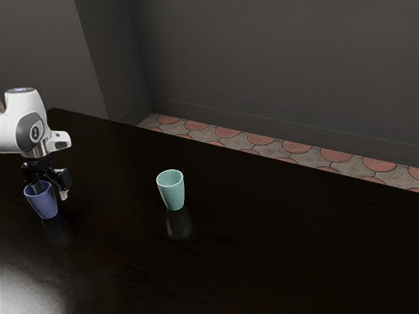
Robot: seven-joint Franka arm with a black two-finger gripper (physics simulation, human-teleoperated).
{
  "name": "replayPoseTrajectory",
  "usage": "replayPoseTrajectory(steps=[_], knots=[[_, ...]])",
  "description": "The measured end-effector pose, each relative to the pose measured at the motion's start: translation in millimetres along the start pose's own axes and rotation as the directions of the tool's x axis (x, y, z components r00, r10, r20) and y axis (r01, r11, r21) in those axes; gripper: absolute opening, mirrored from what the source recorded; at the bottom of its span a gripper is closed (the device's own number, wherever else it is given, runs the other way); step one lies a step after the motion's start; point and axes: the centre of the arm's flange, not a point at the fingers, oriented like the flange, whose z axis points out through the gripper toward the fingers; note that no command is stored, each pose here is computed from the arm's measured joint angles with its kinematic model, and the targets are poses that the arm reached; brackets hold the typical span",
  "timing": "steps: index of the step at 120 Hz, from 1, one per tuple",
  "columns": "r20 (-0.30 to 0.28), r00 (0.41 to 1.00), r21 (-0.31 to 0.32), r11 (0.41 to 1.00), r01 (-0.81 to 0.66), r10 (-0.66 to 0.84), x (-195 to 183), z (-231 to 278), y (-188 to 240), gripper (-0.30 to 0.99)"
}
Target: Place the left cup onto the right cup
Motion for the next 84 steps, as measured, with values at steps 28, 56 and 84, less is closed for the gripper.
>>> replayPoseTrajectory(steps=[28, 56, 84], knots=[[0.001, 1.0, 0.0, 1.0, -0.002, 0.002, 0.6, 3.5, 0.1, 0.67], [0.0, 1.0, 0.002, 1.0, -0.004, 0.004, 0.4, 3.0, -0.8, 0.34], [-0.001, 1.0, 0.002, 1.0, -0.001, 0.001, -0.4, 2.7, -2.9, 0.14]])
